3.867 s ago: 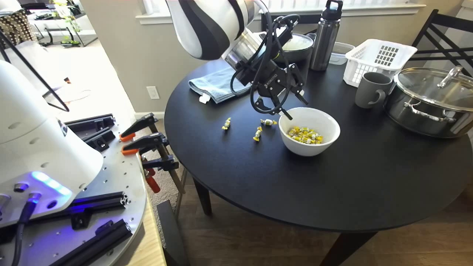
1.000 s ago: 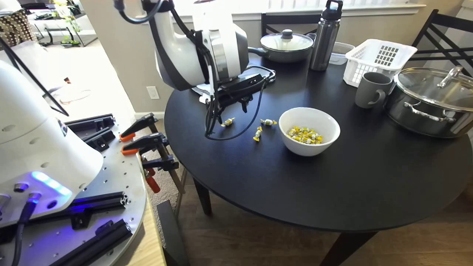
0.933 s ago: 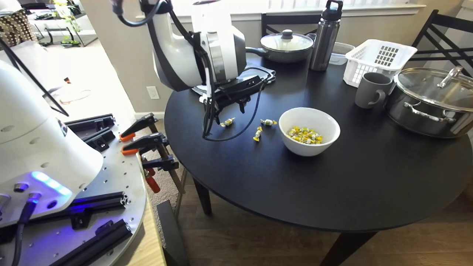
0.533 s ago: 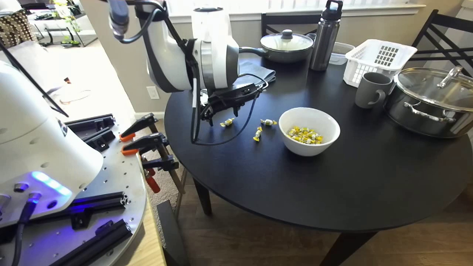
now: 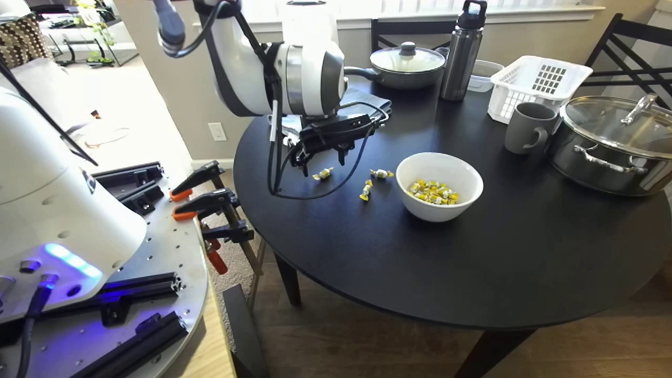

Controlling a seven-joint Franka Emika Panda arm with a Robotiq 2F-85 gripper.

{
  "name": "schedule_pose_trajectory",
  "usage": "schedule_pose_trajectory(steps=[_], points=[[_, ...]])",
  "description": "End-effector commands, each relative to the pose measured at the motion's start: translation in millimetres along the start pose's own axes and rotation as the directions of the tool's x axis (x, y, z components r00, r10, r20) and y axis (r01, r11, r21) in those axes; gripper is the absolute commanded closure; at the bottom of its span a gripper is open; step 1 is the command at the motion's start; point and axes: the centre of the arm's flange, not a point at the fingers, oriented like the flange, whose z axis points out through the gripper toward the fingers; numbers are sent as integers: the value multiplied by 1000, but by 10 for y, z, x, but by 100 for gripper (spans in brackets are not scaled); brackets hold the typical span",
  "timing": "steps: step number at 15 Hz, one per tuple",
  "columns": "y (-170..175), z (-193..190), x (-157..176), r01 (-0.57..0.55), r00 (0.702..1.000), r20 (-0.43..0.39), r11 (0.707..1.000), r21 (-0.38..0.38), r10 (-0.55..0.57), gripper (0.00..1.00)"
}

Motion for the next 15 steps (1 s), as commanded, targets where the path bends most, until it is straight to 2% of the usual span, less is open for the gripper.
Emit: schedule_pose_trajectory(steps=[1,2,8,10,11,12,13,15], points=[[121,-186,-11,7,1000,19,1000,21,-7,26],[131,-184,-9,6,1000,22,1000,24,-7,30],[144,-175,4,-6,1000,29,999,37,5,71],[137,-153,-8,-11,1000,30,999,44,9,78],[131,-150,-15,-15,999,35,999,45,13,54],[128,-144,-29,-18,999,38,999,47,16,43],[127,-141,-41,-21,999,42,999,48,19,42],[126,-143,-58,-24,999,43,999,48,22,31]])
